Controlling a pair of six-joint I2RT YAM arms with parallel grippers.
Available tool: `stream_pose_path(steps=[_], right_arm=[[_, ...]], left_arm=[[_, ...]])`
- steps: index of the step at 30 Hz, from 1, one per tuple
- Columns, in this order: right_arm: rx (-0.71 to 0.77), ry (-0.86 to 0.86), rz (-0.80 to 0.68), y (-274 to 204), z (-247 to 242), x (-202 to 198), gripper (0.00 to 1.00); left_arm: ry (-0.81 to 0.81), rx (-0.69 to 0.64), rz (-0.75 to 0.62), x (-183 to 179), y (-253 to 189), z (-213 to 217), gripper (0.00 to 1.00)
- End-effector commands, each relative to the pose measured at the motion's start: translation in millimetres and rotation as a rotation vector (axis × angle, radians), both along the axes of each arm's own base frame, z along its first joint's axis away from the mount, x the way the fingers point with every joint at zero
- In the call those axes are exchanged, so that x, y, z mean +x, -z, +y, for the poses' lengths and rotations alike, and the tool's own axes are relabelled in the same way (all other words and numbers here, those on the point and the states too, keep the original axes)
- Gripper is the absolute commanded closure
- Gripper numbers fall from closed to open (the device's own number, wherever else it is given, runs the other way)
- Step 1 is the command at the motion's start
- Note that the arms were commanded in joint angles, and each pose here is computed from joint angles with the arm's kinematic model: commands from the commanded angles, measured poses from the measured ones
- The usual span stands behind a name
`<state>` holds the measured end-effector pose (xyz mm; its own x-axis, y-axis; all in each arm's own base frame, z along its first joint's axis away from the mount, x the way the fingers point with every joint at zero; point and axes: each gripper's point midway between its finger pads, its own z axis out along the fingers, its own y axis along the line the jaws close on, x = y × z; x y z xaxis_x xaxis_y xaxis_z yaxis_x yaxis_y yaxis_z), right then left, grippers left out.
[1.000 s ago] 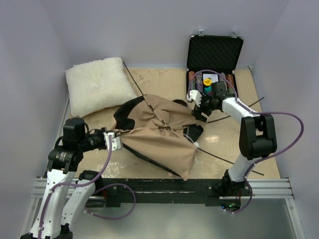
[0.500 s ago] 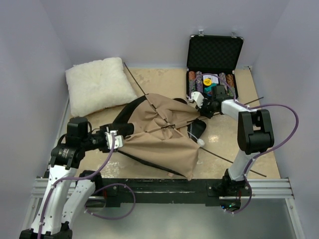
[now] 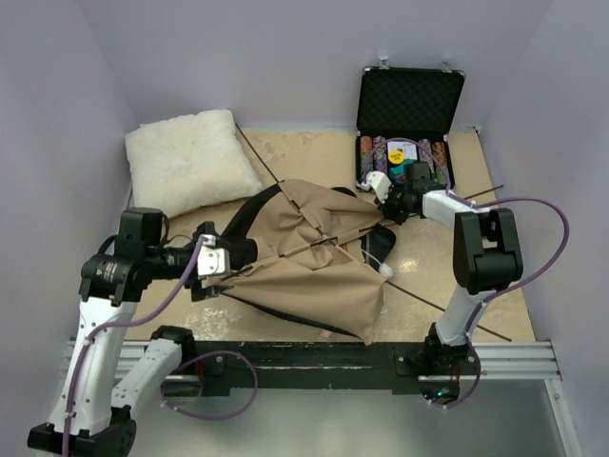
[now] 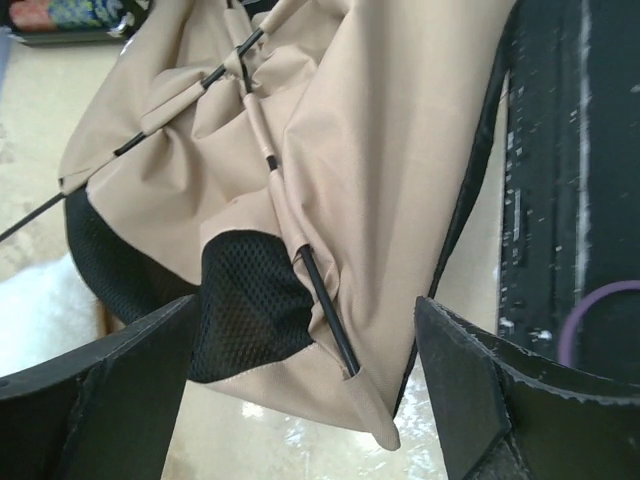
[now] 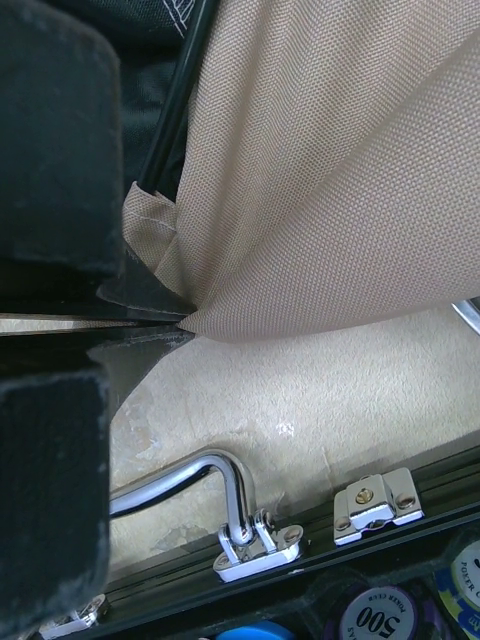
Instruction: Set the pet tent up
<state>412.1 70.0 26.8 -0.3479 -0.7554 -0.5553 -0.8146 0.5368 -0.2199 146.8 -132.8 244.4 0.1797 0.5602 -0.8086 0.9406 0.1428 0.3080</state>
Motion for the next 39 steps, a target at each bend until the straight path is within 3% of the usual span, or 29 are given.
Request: stream_pose_path(steps=[1,4,9,15,21,27,34,39], right_arm=[[-0.055,0.086,-0.032,-4,-23,15,1.0],[-0.041,0.094,-0.036,-8,-21,15,1.0],[-0.007,0.115,-0.03,-14,-17,14,1.0],[0.047,0.126,-0.027,-26,-9,18,1.0],[0.079,0.135,-0.05,-40,-5,23,1.0],[0.102,0.134,-0.072,-53,-2,25,1.0],[0.142,0.148,-0.062,-60,3,22,1.0],[0.174,0.157,-0.012,-52,8,17,1.0]], left_arm=[[0.018,-0.106,0.134,-3,-26,-15,0.11],[-0.145,-0.18,0.224,36,-42,-20,0.19],[-0.23,-0.183,0.328,77,-45,-56,0.3],[-0.179,-0.092,0.405,87,-7,-139,0.35],[-0.167,-0.118,0.327,112,9,-208,0.29],[-0.149,-0.163,0.294,152,16,-257,0.55],[-0.118,-0.21,0.252,177,45,-295,0.56],[-0.066,-0.205,0.127,183,65,-321,0.59]])
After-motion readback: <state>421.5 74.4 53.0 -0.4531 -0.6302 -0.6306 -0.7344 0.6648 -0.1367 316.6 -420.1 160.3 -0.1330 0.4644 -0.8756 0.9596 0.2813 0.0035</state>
